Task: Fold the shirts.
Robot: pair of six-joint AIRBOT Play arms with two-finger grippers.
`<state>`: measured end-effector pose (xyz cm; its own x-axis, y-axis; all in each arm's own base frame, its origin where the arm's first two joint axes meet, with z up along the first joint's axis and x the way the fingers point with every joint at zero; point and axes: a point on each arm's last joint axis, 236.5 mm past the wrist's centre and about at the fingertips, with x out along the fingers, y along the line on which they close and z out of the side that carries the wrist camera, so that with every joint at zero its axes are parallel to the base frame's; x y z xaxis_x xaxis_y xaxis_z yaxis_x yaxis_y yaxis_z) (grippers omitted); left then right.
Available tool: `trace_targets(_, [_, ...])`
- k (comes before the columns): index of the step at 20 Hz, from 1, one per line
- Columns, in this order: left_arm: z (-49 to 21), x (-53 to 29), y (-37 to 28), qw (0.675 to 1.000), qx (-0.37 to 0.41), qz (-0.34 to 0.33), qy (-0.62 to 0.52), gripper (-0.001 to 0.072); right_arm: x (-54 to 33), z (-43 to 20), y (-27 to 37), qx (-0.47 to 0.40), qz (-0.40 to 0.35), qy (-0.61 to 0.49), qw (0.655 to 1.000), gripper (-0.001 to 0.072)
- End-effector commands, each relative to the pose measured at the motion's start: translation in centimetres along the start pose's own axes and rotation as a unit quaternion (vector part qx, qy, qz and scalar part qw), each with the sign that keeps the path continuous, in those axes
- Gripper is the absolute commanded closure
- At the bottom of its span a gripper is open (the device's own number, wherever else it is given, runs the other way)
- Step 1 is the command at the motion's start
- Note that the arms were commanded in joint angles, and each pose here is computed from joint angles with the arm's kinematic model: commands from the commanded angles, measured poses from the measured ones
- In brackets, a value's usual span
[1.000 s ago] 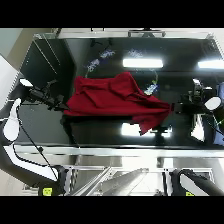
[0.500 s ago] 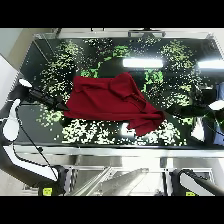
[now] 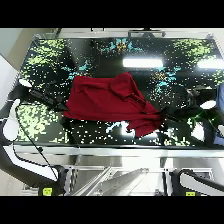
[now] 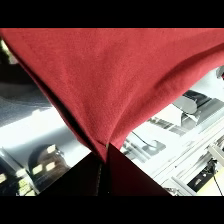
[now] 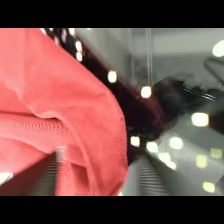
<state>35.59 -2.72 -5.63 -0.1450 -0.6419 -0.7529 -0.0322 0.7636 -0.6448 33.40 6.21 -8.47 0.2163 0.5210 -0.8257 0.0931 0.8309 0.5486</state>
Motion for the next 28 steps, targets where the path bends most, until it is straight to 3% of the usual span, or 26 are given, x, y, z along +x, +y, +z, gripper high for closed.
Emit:
trace_targets(1, [0.0, 0.0, 0.0, 1.0, 0.001, -0.001, 0.001, 0.0679, 2.8, -1.7, 0.1, 0.001, 0.011, 0.048, 0.999, 0.0396])
trace_targets(2, [-0.1, 0.0, -0.1, 1.0, 0.001, -0.003, 0.003, 0.0679, 2.7, -1.6, 0.5, -0.005, 0.022, 0.047, 0.999, 0.0635])
trace_targets(3, [-0.4, -0.1, -0.6, 1.0, 0.002, -0.011, 0.006, 0.068, 2.1, -1.2, 1.6, -0.017, 0.043, 0.045, 0.998, 0.0699])
trace_targets(6, [0.2, -2.9, -7.6, 0.99, 0.071, -0.11, -0.045, 0.0688, -3.5, -0.2, 8.6, -0.075, 0.146, 0.039, 0.986, 0.0699])
trace_targets(8, [-0.8, -8.4, -17.5, 0.944, 0.193, -0.237, -0.125, 0.0688, -11.9, 0.9, 16.5, -0.142, 0.266, -0.015, 0.953, 0.0699])
trace_targets(9, [-2.9, -13.0, -23.8, 0.89, 0.27, -0.321, -0.176, 0.0688, -18.5, 1.5, 21.4, -0.188, 0.342, -0.081, 0.917, 0.0699])
trace_targets(11, [-10.7, -25.4, -34.5, 0.717, 0.407, -0.489, -0.287, 0.0686, -34.0, 0.9, 29.5, -0.28, 0.455, -0.258, 0.805, 0.0698])
trace_targets(13, [-21.5, -35.0, -40.1, 0.537, 0.527, -0.551, -0.361, 0.0687, -46.1, -2.4, 34.2, -0.365, 0.451, -0.416, 0.7, 0.0698])
trace_targets(14, [-25.1, -37.3, -41.7, 0.504, 0.556, -0.539, -0.382, 0.0687, -49.5, -3.7, 35.6, -0.392, 0.402, -0.477, 0.676, 0.0698])
trace_targets(17, [-27.7, -38.7, -45.7, 0.544, 0.578, -0.366, -0.486, 0.0684, -53.8, -5.4, 38.0, -0.415, 0.274, -0.58, 0.645, 0.0698])
trace_targets(20, [-22.8, -40.3, -43.3, 0.613, 0.49, -0.194, -0.588, 0.0684, -54.3, -4.4, 37.6, -0.405, 0.229, -0.603, 0.648, 0.0697])
trace_targets(22, [-19.0, -40.9, -39.3, 0.649, 0.424, -0.143, -0.616, 0.0684, -52.3, -1.0, 34.2, -0.362, 0.173, -0.587, 0.703, 0.0698])
trace_targets(24, [-14.1, -39.2, -35.2, 0.699, 0.373, -0.14, -0.594, 0.0684, -48.6, 2.5, 31.0, -0.336, 0.151, -0.549, 0.75, 0.0699])
trace_targets(28, [0.1, -28.6, -25.4, 0.83, 0.266, -0.105, -0.479, 0.0684, -33.8, 12.3, 22.1, -0.258, 0.096, -0.429, 0.86, 0.0699])
